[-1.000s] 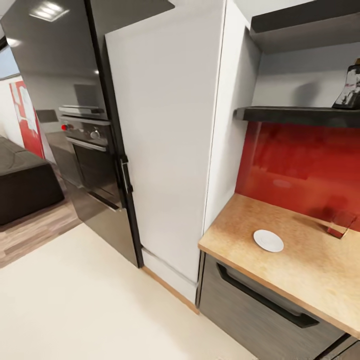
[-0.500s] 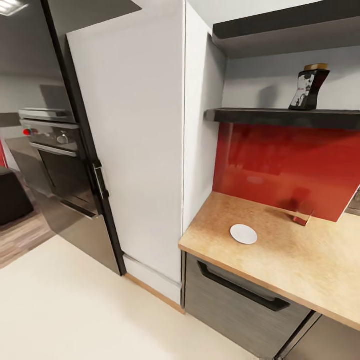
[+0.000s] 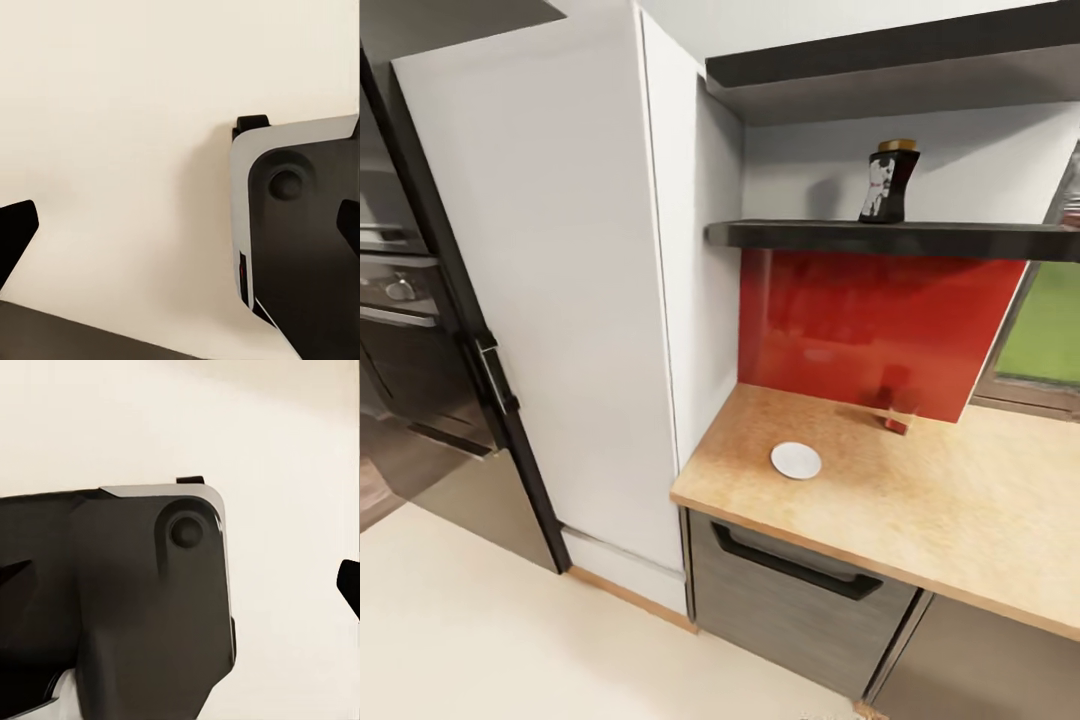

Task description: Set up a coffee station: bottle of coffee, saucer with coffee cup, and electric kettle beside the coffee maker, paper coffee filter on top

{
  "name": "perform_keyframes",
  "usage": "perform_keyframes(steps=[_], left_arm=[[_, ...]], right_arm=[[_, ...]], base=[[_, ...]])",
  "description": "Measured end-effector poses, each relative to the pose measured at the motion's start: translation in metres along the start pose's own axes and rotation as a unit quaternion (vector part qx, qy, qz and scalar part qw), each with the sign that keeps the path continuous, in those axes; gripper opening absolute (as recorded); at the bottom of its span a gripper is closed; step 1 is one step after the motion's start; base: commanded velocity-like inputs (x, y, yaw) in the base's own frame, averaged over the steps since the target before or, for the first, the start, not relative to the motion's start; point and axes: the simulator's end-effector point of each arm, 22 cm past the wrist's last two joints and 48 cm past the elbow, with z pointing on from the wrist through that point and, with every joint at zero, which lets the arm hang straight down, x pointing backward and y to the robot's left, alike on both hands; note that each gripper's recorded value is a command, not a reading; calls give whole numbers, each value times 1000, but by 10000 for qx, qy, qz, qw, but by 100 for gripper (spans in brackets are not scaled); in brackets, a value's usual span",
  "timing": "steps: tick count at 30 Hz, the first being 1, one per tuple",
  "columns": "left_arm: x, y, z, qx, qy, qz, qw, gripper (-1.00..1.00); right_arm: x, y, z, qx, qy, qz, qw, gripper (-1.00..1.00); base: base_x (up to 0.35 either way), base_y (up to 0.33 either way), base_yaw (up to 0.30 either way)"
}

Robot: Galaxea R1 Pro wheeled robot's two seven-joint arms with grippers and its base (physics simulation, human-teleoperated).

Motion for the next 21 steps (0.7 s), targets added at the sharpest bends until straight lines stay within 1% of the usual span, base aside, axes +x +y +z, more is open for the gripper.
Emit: perform_keyframes(steps=[4, 12, 21], left_arm=[[-1, 0, 0, -2, -10, -13, 10000, 100], [-3, 1, -1, -7, -39, -21, 10000, 100], [-5, 0, -1, -8, -67, -1, 10000, 100]], right_arm=[[-1, 0, 0, -2, -12, -1, 10000, 100], [-3, 1, 0, -8, -38, -1, 10000, 100], [-5, 1, 0, -10, -68, -1, 10000, 100]], base=[[-17, -165, -285], [-6, -28, -285], [0, -251, -285]])
